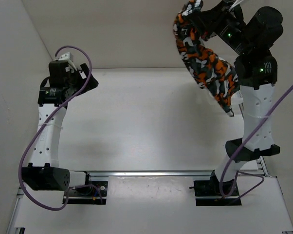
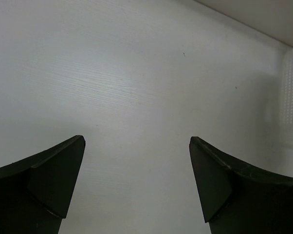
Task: Fold and stack the shorts
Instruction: Move the shorts to the center of the board, then flatten the shorts out
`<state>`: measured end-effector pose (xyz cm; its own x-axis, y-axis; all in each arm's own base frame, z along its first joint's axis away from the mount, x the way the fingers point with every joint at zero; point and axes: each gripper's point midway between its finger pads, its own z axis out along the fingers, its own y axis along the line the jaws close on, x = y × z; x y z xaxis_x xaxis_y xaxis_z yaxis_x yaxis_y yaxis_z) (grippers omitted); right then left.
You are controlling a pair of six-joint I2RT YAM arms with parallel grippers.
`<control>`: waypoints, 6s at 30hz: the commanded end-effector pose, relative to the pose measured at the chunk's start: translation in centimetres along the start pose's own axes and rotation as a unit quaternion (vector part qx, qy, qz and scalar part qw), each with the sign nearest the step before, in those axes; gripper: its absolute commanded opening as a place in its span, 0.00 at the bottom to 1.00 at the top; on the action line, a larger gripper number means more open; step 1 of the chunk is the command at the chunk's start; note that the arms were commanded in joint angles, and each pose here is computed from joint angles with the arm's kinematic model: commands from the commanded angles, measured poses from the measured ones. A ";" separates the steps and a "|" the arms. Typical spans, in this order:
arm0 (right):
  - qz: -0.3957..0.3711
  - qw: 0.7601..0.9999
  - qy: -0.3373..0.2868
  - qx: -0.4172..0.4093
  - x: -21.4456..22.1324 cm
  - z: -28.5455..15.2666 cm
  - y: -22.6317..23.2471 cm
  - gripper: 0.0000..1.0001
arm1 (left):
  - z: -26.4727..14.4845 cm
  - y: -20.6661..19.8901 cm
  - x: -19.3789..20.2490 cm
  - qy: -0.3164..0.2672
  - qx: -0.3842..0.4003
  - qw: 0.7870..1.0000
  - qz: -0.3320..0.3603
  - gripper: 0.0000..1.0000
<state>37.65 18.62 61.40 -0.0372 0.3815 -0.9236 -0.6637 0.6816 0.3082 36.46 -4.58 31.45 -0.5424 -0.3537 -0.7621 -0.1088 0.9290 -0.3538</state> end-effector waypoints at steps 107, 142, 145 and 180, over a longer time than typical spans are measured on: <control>0.233 0.828 0.435 0.266 44.5 -20.0 -11.4 0.62 | 19.8 -13.7 19.6 0.252 -0.115 0.956 0.098 0.32; 0.111 0.797 0.569 0.170 54.8 -10.3 -4.5 0.85 | 2.7 -5.5 12.2 0.175 -0.084 0.981 -0.010 0.10; 0.113 0.791 0.567 0.201 54.5 -12.4 -5.0 0.92 | 2.2 -5.1 12.6 0.177 -0.086 0.980 -0.010 0.10; 0.166 0.906 0.295 0.253 29.9 2.2 -15.2 0.00 | 4.0 -4.5 -6.3 0.007 -0.081 0.996 -0.022 0.10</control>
<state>46.21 23.08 19.15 -0.8046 0.2649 -0.5315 -0.0456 0.8648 0.5001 42.53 -8.36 29.14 -0.6574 -0.4061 -0.6348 -0.3185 0.9132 -0.2544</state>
